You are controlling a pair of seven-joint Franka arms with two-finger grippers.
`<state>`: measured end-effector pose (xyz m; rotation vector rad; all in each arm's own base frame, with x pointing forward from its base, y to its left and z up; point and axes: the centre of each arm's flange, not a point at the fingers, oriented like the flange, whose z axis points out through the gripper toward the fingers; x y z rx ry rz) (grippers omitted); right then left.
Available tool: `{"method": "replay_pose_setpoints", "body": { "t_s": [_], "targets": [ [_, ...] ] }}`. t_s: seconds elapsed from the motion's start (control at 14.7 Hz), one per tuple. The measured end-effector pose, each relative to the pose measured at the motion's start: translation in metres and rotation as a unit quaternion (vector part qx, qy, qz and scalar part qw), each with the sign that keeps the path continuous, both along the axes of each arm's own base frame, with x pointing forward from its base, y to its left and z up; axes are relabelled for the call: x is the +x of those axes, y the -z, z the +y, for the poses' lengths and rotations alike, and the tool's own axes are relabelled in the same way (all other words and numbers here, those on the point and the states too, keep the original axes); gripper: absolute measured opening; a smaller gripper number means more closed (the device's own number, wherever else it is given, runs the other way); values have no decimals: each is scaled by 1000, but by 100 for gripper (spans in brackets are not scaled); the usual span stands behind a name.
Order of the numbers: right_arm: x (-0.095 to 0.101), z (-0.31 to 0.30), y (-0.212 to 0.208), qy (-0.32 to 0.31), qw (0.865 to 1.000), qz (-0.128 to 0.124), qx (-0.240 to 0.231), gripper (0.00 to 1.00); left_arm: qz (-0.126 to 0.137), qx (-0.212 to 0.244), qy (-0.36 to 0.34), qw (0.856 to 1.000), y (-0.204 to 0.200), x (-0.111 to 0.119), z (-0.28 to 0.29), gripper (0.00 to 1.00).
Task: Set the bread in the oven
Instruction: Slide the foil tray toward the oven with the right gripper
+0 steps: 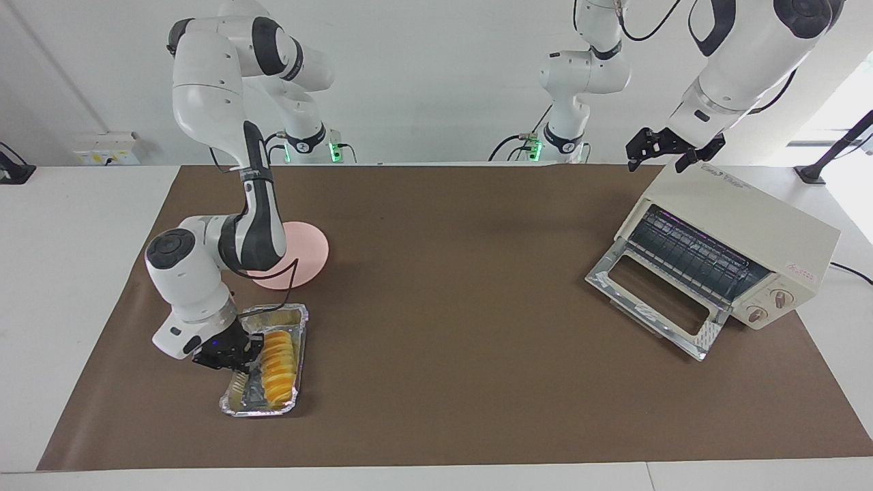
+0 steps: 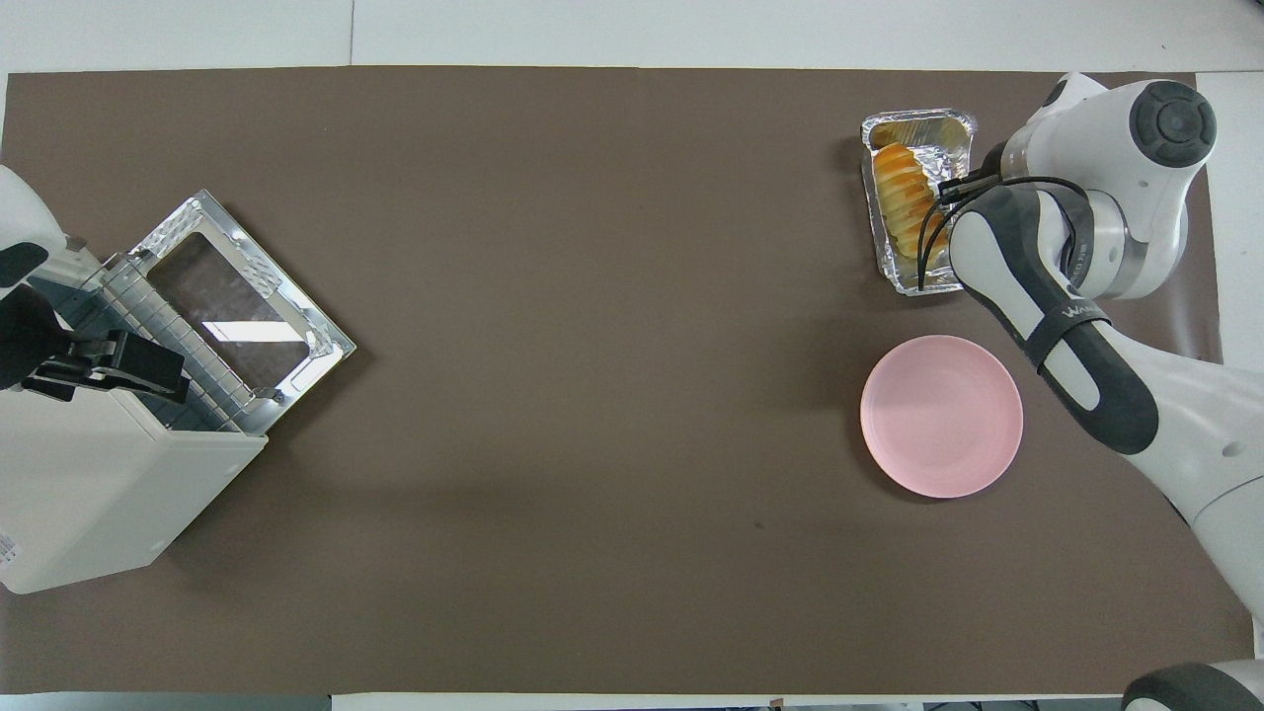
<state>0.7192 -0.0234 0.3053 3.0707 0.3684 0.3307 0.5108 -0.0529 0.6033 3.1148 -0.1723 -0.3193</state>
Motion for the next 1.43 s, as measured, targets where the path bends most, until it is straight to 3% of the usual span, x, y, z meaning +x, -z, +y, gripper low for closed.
{"method": "replay_pose_setpoints", "body": {
  "t_s": [0.27,0.48,0.68,1.02,1.43],
  "targets": [
    [1,1,-7,-1,1000,5,0,2,0,0,0,1000,0,0,0,100],
    [3,8,-33,-5,1000,31,3,2,0,0,0,1000,0,0,0,100],
    [-1,40,-82,-7,998,59,35,2,0,0,0,1000,0,0,0,100],
    [-34,175,-164,61,992,98,57,2,0,0,0,1000,0,0,0,100],
    [-95,357,-159,142,981,107,72,2,0,0,0,1000,0,0,0,100]
  ]
}}
